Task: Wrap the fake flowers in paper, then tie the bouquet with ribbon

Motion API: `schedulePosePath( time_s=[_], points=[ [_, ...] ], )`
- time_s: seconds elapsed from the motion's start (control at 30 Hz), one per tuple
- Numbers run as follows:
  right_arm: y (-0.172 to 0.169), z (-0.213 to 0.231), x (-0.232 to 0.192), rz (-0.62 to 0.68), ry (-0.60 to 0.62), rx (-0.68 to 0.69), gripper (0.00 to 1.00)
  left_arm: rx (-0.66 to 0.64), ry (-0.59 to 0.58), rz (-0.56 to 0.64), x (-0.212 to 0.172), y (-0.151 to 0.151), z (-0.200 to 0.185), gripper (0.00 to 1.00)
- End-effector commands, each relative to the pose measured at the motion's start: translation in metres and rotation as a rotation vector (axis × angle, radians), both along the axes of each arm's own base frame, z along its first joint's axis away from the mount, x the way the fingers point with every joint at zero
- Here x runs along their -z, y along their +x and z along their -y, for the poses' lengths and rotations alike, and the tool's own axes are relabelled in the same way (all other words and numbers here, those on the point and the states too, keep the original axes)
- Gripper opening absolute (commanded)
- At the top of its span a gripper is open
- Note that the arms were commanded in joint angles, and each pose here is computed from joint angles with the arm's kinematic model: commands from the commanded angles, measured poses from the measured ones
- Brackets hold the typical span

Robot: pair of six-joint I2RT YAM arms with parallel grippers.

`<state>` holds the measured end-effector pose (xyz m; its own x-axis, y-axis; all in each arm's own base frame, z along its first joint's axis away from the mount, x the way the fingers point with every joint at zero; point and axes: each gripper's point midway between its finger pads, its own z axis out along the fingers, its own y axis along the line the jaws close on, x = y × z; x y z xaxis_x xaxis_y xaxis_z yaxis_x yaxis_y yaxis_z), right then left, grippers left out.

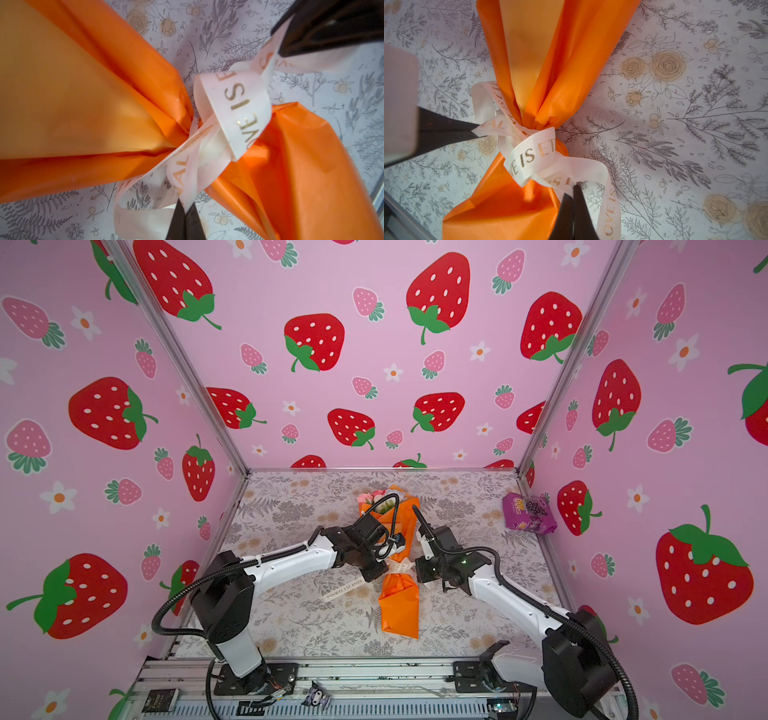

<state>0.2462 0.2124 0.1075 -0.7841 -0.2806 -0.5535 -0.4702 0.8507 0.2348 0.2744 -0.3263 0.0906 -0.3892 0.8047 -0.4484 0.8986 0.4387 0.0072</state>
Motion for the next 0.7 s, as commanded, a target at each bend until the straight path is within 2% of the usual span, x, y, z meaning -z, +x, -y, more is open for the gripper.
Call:
schedulePosePath(
  time_s=[0.0,0.3,0.47,0.67],
  points=[
    [0.004,-0.001,-0.01,0.024,0.018,0.006,0.03,0.032,-0.025,0.0,-0.011,-0.001,0.01,0.0],
    [0.004,-0.002,-0.01,0.022,0.018,0.006,0.03,-0.054,0.028,0.033,-0.012,0.012,-0.024,0.0],
    [0.004,-0.001,-0.01,0.023,0.018,0.006,0.03,-0.059,0.027,0.032,-0.014,0.013,-0.026,0.0],
    [0.005,0.0,-0.011,0.029,0.014,0.009,0.03,-0.078,0.077,0.048,-0.012,0.016,-0.035,0.0]
  ],
)
